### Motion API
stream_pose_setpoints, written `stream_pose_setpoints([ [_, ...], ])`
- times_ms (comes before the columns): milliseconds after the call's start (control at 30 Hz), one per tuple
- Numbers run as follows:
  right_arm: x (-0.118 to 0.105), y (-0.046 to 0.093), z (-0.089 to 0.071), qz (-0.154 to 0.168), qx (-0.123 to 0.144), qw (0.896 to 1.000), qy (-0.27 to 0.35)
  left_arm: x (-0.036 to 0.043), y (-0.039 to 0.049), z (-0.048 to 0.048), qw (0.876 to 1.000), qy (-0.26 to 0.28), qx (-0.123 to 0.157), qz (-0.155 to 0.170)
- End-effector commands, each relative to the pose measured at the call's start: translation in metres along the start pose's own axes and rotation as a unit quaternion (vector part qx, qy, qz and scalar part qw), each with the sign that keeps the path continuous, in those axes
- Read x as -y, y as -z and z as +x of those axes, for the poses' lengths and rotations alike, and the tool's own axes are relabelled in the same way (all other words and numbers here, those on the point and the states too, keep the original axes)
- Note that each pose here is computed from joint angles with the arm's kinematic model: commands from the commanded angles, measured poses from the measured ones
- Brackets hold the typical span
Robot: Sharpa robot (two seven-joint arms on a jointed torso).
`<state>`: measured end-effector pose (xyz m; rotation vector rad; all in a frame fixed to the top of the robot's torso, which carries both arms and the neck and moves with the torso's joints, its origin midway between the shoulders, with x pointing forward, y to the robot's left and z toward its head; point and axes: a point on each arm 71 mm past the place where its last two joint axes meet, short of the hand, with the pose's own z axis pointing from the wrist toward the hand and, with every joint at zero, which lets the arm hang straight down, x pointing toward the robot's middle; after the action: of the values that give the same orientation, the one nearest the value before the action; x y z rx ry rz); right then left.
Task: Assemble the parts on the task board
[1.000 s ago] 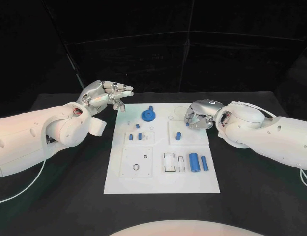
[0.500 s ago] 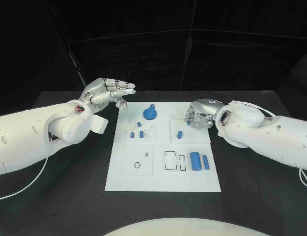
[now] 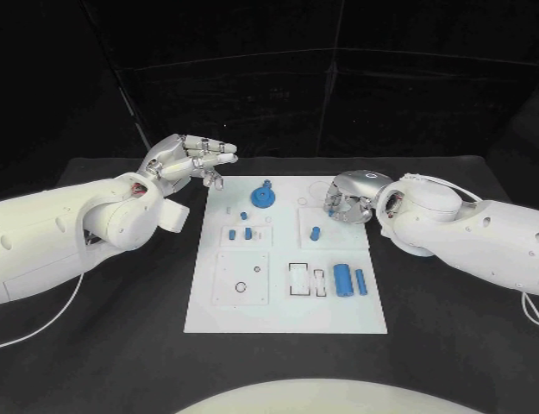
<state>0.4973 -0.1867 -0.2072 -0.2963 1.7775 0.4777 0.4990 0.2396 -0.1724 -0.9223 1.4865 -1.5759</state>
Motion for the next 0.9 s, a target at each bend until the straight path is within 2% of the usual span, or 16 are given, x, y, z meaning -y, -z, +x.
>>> stream_pose_setpoints([
  [33,-0.0008,0.0006,0.0075,0.002,-0.022,1.000,0.003,0.0004,-0.0004,0.0006,1.000,0.004,-0.001,-0.002],
  [400,-0.0010,0.0005,0.0078,0.004,-0.022,1.000,0.005,-0.0002,-0.0008,-0.0003,1.000,0.002,0.002,-0.006],
  [700,-0.0027,0.0016,0.0036,0.006,0.017,1.000,0.006,-0.0004,-0.0006,-0.0009,1.000,0.002,0.004,-0.007],
  [900,-0.0034,0.0046,0.0004,0.003,0.037,0.999,0.003,-0.0010,-0.0003,-0.0053,1.000,-0.001,0.010,-0.009],
])
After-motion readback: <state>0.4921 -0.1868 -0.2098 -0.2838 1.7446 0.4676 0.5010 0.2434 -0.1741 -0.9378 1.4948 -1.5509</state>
